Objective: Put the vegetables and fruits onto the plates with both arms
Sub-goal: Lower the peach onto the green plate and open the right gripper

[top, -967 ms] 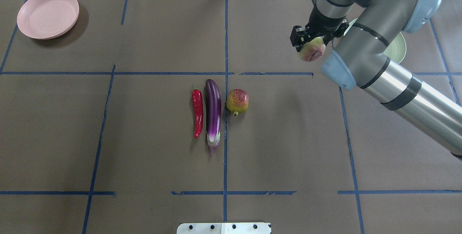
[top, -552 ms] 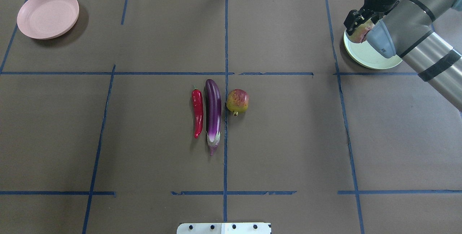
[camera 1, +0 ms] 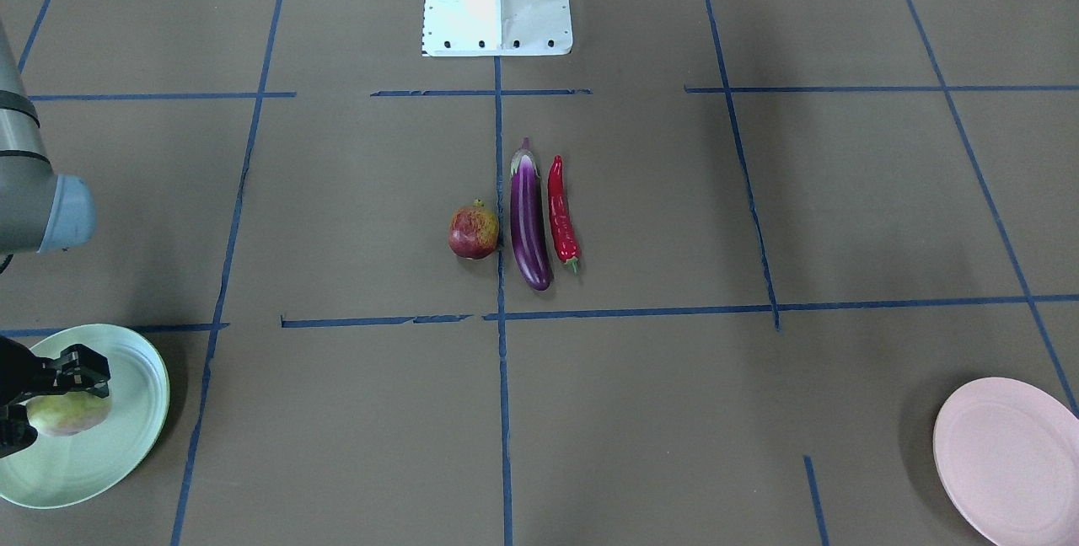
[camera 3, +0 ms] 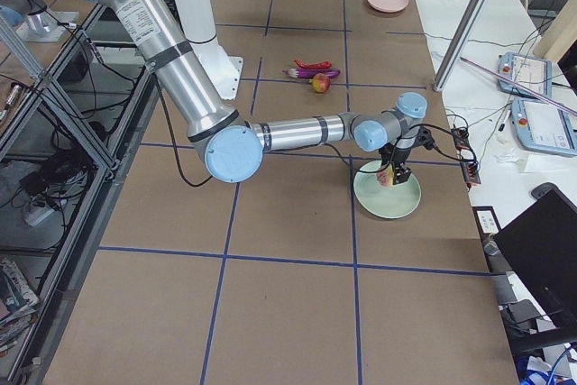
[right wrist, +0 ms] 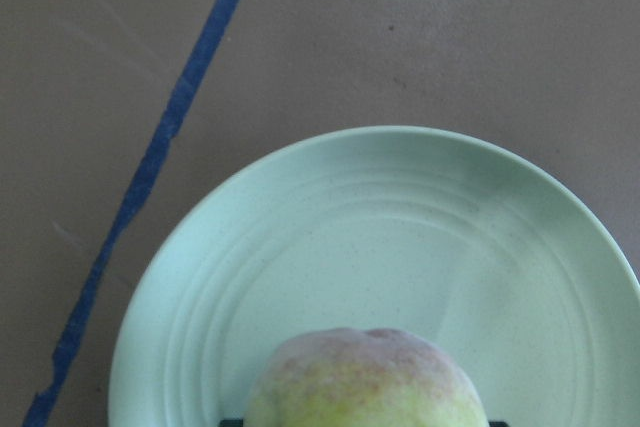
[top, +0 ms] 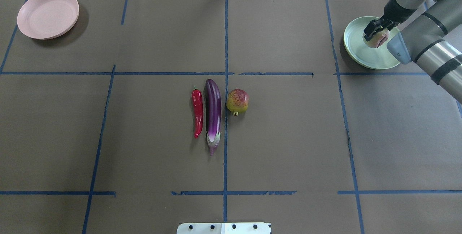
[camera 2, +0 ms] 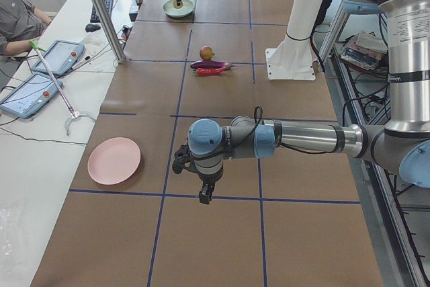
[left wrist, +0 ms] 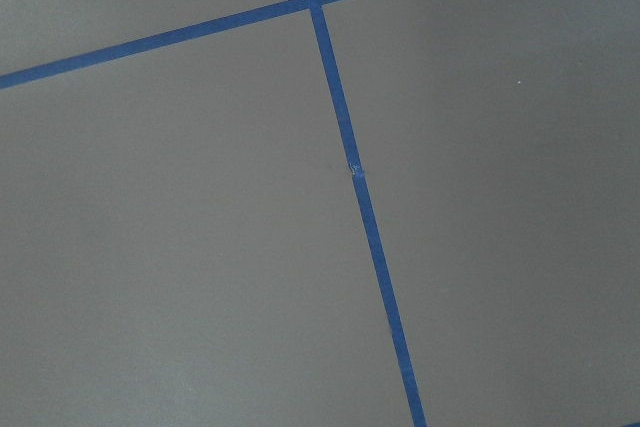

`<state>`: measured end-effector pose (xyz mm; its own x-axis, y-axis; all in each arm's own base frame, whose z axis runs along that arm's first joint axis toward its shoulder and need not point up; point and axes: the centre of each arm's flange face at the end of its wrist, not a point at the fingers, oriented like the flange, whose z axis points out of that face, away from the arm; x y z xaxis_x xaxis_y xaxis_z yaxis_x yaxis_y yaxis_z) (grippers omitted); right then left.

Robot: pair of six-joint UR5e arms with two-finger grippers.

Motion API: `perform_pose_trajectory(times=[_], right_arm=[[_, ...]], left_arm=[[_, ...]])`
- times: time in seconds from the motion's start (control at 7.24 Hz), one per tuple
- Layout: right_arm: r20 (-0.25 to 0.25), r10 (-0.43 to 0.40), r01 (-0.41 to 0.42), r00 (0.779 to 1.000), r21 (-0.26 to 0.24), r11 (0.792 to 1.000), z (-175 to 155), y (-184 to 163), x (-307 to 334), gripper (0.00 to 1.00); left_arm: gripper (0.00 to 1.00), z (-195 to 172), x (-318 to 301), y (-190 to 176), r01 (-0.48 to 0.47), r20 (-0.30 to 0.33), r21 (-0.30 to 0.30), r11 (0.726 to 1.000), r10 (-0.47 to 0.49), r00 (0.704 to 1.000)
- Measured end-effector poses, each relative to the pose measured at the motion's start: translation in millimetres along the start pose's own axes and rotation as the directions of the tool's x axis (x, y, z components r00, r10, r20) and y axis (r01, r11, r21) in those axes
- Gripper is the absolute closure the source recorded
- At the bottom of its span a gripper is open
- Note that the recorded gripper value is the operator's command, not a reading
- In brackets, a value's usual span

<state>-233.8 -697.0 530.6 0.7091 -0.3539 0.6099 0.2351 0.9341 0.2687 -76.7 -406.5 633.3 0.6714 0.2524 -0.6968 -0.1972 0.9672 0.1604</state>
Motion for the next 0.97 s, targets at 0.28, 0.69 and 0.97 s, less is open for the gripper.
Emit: perform_pose_trajectory(times=[0.28, 0.69, 0.97], right_arm=[[0.005, 0.091, -0.090, 0.996, -0.027, 0.996, 16, 26, 20, 0.00], [0.053, 0.158, -0.158, 0.986, -0.005, 0.987, -16, 32, 57, 0.00], [0.090, 0.181, -0.184, 0.979, 0.032, 0.982, -52, 43, 98, 0.00]], left_arm=[[0.00, -1, 1, 0, -0.002, 0.000, 0.002, 1.000, 0.002, 1.000], [0.00, -14, 11, -25, -0.069, 0.023, 0.059, 0.996, 0.067, 0.997], [0.00, -31, 21, -58, -0.178, 0.070, 0.154, 0.972, 0.169, 0.983]])
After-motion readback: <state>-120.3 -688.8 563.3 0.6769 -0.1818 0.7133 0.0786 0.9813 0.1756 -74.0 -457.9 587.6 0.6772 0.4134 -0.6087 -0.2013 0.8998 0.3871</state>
